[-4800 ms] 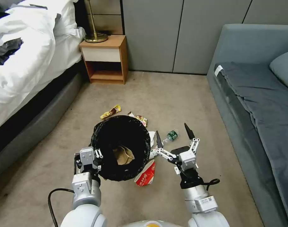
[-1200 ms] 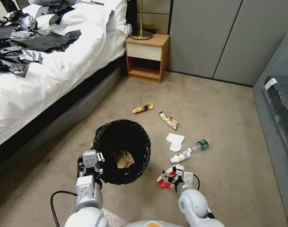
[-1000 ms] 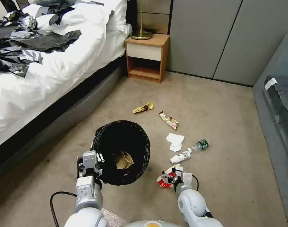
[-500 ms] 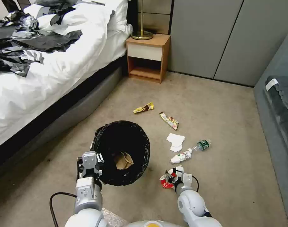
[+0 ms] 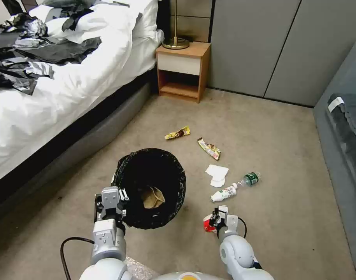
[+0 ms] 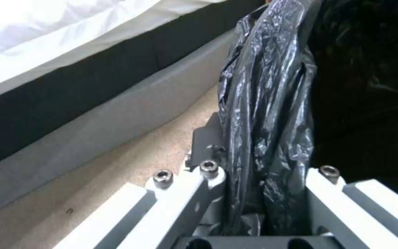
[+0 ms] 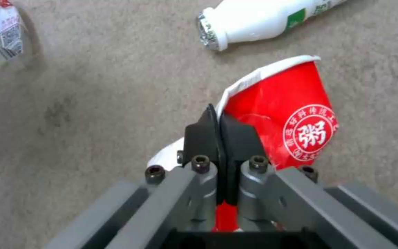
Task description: Pick up the trash bin, then pick up the garbage from the floor and place it into the trash bin.
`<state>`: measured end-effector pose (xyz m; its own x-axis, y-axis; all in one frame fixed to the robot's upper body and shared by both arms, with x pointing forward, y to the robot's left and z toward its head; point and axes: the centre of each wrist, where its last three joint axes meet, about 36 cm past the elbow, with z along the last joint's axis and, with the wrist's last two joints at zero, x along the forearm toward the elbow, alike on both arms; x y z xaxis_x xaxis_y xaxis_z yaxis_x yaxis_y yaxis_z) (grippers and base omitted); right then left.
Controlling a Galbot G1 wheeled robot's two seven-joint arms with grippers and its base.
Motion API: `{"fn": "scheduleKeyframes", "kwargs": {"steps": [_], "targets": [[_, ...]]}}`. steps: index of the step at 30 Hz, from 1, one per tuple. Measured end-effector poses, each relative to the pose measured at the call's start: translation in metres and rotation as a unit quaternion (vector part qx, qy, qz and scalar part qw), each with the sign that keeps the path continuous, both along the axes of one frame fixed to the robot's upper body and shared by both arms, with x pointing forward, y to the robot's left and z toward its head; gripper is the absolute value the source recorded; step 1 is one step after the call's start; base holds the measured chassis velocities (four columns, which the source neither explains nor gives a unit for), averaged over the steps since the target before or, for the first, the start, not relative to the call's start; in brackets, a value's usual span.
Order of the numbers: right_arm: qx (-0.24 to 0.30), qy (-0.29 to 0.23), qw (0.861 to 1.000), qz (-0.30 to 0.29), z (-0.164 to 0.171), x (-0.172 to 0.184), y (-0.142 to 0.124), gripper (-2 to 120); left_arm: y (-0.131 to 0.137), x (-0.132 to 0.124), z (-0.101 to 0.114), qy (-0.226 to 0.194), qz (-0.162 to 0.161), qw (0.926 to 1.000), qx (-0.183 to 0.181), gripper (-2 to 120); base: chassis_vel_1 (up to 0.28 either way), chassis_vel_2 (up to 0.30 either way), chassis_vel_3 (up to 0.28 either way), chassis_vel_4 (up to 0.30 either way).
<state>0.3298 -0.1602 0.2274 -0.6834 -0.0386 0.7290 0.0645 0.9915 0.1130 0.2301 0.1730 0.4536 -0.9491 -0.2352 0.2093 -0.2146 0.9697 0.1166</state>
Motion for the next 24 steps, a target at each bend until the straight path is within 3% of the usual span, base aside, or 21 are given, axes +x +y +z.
{"fn": "scheduleKeyframes", "kwargs": {"steps": [10,24], "targets": [[-0.013,-0.016,1.000,-0.003,0.006,-0.002,-0.003,0,0.000,0.000,0.002,-0.003,-0.002,1.0000,0.000,1,0.000,0.000,0.000,0.000],[-0.038,-0.134,0.990,-0.006,0.071,-0.021,-0.004,0,-0.002,0.002,0.000,-0.004,-0.004,1.0000,-0.003,1,0.000,0.000,0.000,0.000]]}}
